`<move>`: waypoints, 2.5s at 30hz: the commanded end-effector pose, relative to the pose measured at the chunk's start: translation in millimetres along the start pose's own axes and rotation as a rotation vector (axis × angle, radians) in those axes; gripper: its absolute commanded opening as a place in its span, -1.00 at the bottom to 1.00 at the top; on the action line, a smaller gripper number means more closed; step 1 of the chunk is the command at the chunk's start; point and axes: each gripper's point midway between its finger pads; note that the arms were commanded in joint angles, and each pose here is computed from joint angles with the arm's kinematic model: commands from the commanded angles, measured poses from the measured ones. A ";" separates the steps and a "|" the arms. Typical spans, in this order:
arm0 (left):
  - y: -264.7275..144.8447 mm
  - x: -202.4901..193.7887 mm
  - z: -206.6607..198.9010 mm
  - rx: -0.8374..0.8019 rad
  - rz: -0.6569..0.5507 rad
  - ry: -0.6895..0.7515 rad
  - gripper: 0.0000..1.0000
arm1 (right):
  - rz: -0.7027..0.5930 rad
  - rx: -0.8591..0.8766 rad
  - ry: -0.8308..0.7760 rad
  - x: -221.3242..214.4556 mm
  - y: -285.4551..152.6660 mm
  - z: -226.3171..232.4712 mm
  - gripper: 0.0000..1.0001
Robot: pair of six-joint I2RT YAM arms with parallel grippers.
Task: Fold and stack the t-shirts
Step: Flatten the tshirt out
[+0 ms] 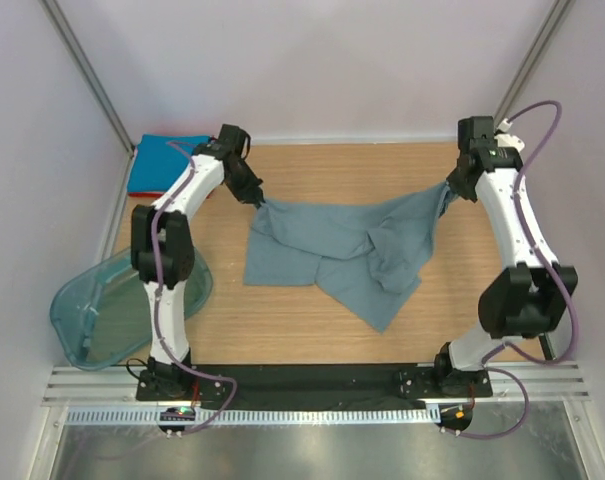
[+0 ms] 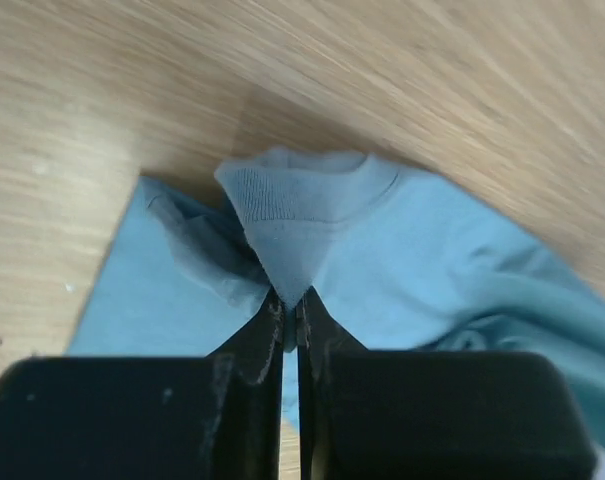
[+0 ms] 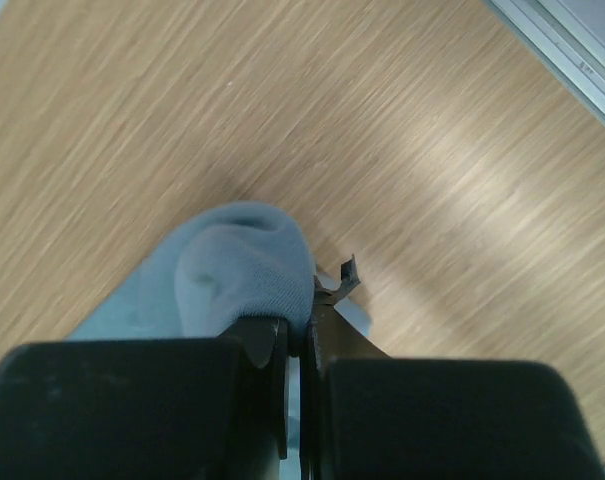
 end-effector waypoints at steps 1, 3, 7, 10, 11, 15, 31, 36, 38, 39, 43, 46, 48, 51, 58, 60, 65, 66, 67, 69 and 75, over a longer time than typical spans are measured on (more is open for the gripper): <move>10.9 44.2 -6.5 -0.057 -0.020 0.024 -0.89 | -0.135 -0.042 0.049 52.9 22.4 5.6 -0.96; 16.1 48.3 -0.8 -0.035 0.029 0.034 -0.34 | -0.044 -0.104 0.035 43.1 54.4 -1.8 -0.84; -23.3 61.1 -5.4 -0.005 -0.029 0.171 -0.01 | 0.137 -0.222 -0.018 19.2 75.6 -19.8 -0.14; -27.5 25.9 10.2 0.029 -0.012 0.225 0.02 | 0.249 -0.226 0.014 -8.2 64.7 -27.1 -0.10; -33.6 -3.8 16.9 0.042 0.023 0.256 0.03 | 0.283 -0.214 0.066 -17.2 58.4 -24.9 -0.10; -46.1 -79.8 -1.0 -0.071 0.134 0.405 0.00 | 0.402 -0.144 0.052 -58.9 36.3 -15.3 -0.10; -37.6 -180.9 44.2 0.034 0.338 0.563 0.05 | 0.581 -0.048 -0.341 -198.2 -35.3 -18.8 -0.18; -38.7 -189.0 61.3 0.070 0.361 0.558 0.10 | 0.590 -0.102 -0.402 -207.5 -37.8 -47.5 -0.16; -37.9 -192.2 62.8 0.068 0.375 0.547 0.12 | 0.601 -0.075 -0.384 -214.8 -40.9 -49.0 -0.15; -37.8 -192.4 63.6 0.068 0.381 0.537 0.13 | 0.609 -0.084 -0.386 -220.3 -40.4 -56.8 -0.14; -40.3 -190.0 63.3 0.028 0.391 0.475 0.14 | 0.593 -0.065 -0.388 -229.6 -29.0 -61.6 -0.10; -44.0 -185.3 65.6 0.022 0.386 0.459 0.14 | 0.612 0.018 -0.366 -248.8 -16.3 -54.7 -0.10; -45.6 -186.0 66.4 0.025 0.388 0.455 0.15 | 0.609 0.024 -0.362 -254.4 -8.7 -54.4 -0.10; -49.1 -189.8 67.1 0.016 0.398 0.439 0.14 | 0.580 0.035 -0.384 -256.5 4.2 -50.8 -0.10; -52.5 -190.0 63.9 0.006 0.392 0.426 0.12 | 0.527 0.006 -0.497 -263.4 39.9 -54.9 -0.10; -56.3 -183.1 60.7 0.013 0.371 0.431 0.11 | 0.506 -0.033 -0.513 -260.5 44.8 -60.9 -0.10; -59.6 -179.0 66.5 0.046 0.337 0.431 0.11 | 0.470 -0.050 -0.532 -253.9 44.9 -67.8 -0.57; -57.4 -179.2 73.9 0.076 0.333 0.425 0.08 | 0.464 -0.066 -0.539 -250.8 43.5 -70.6 -0.74; -56.6 -180.5 79.8 0.102 0.335 0.425 0.06 | 0.457 -0.078 -0.544 -246.3 40.7 -71.8 -0.91; -52.0 -179.4 96.5 0.173 0.317 0.427 0.02 | 0.442 -0.109 -0.555 -233.1 30.4 -74.1 -0.98; -41.2 -180.0 113.5 0.218 0.281 0.403 0.01 | 0.395 -0.150 -0.586 -202.3 5.8 -83.7 -0.98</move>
Point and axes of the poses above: each gripper's point midway between its finger pads, its own y axis out along the fingers, its own z axis along the line the jaws close on, x = y × z, and after that the axes turned 8 degrees about y, right-handed
